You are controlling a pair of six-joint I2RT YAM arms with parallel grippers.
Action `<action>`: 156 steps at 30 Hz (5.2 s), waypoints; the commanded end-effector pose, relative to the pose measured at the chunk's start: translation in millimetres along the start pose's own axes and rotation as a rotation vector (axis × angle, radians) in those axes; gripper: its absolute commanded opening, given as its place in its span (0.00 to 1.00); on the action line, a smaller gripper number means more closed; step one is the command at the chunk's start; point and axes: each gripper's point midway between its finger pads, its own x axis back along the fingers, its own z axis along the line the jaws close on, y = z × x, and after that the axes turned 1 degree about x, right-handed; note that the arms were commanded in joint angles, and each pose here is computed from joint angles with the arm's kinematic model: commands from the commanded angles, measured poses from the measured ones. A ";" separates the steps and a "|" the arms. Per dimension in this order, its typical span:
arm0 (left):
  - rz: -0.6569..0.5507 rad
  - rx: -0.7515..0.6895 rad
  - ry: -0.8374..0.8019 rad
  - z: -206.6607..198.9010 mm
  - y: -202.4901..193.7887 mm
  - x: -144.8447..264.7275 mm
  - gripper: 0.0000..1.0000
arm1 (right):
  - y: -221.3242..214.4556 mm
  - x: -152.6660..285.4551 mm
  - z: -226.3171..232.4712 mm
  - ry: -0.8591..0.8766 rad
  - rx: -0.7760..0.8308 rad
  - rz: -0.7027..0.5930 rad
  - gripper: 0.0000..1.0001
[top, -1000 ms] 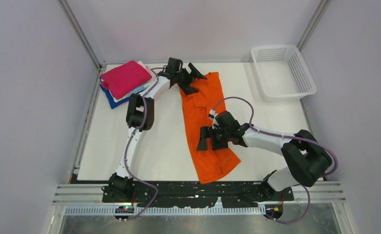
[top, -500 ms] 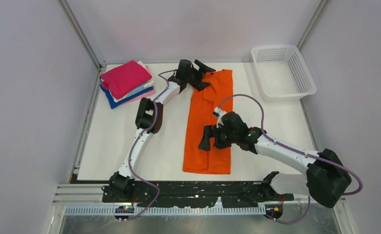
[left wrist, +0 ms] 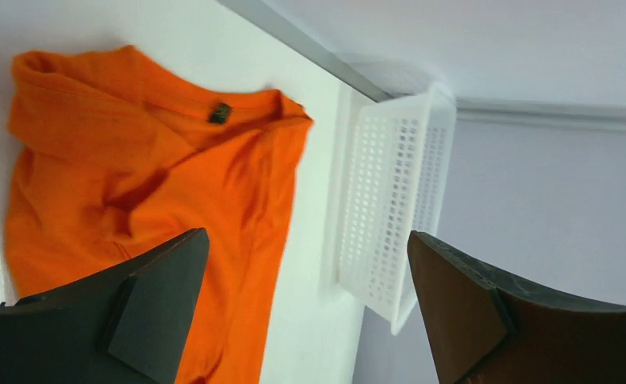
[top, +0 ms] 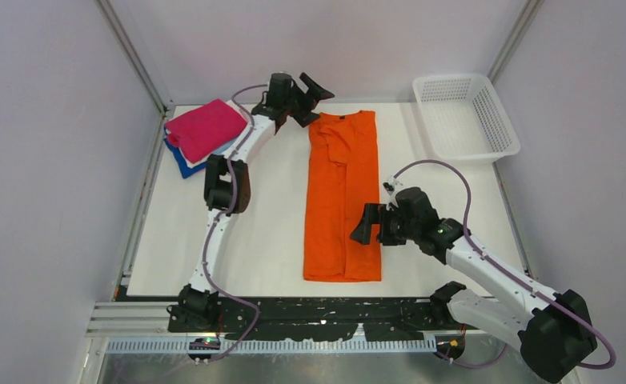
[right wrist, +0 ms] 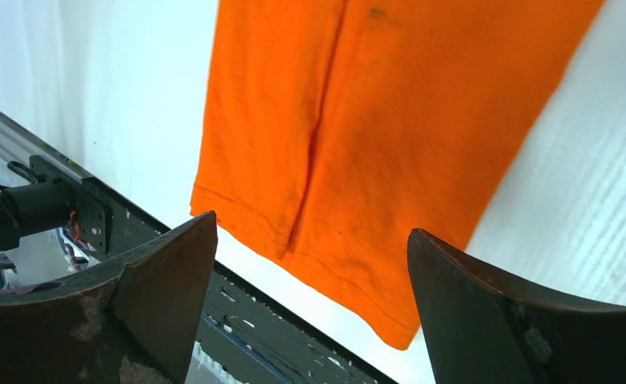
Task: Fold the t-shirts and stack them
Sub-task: Rotate the tshirt 90 degrees, then grab the bottom of the folded rectangular tshirt with both arms, then fold the folded rectangular tshirt in 1/3 of the way
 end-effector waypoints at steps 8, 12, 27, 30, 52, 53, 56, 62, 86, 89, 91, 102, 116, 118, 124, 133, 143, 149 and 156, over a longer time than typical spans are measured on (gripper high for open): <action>0.074 -0.485 -0.063 -96.5 -83.4 214.5 1.00 | -37.6 11.0 -39.3 -0.106 -0.052 0.061 0.95; 0.047 -0.524 0.119 -0.5 -133.0 266.9 1.00 | -51.0 11.5 -44.7 -0.104 -0.075 0.068 0.95; 0.480 -0.531 0.277 157.3 -300.9 369.8 0.85 | -105.7 14.1 -50.9 -0.079 -0.141 0.180 0.89; 0.543 -0.523 0.265 170.7 -320.6 372.9 0.78 | -110.6 13.0 -51.0 -0.081 -0.155 0.191 0.80; 0.649 -0.495 0.427 217.1 -340.6 339.8 0.05 | -130.6 2.6 -59.9 -0.105 -0.192 0.261 0.19; 0.656 -0.487 0.430 218.1 -341.6 342.2 0.00 | -130.3 2.6 -59.6 -0.105 -0.195 0.260 0.13; 0.680 -0.463 0.430 223.8 -346.9 355.0 0.00 | -131.8 5.5 -57.8 -0.098 -0.196 0.266 0.06; 0.714 -0.486 0.387 221.7 -363.7 379.6 0.00 | -143.8 22.6 -49.2 -0.064 -0.206 0.313 0.05; 0.522 -0.537 0.219 130.3 -305.7 335.6 0.00 | -33.1 18.3 4.4 0.019 -0.101 -0.017 0.05; 0.489 -0.510 0.206 120.2 -289.3 322.2 0.00 | -11.4 11.4 2.7 -0.016 -0.102 -0.059 0.05; 0.462 -0.500 0.218 116.3 -276.7 313.3 0.00 | 5.1 7.2 -0.7 -0.045 -0.107 -0.091 0.05; 0.379 -0.466 0.273 97.0 -214.5 266.3 0.00 | 90.4 -3.2 -24.9 -0.129 -0.116 -0.235 0.05; 0.350 -0.454 0.319 91.5 -160.0 215.7 0.00 | 153.9 -39.7 -54.2 -0.146 -0.132 -0.258 0.05; 0.350 -0.447 0.331 93.8 -156.3 211.1 0.00 | 158.0 -44.1 -57.9 -0.139 -0.137 -0.251 0.05; 0.334 -0.441 0.345 98.6 -144.5 202.0 0.00 | 164.1 -61.0 -70.0 -0.123 -0.150 -0.220 0.05; 0.357 -0.419 0.354 110.2 -135.9 182.6 0.20 | 173.1 -82.3 -90.7 -0.143 -0.187 -0.205 0.08; 0.262 -0.403 0.218 61.1 -88.2 169.1 0.95 | 226.3 -88.6 -107.6 -0.114 -0.235 -0.284 0.45; 0.243 -0.445 0.178 40.5 -86.2 194.8 1.00 | 216.4 -68.3 -101.1 -0.116 -0.200 -0.282 0.97; 0.276 -0.439 0.181 74.4 -124.3 241.3 1.00 | 152.3 -51.2 -61.1 -0.024 -0.102 -0.196 0.95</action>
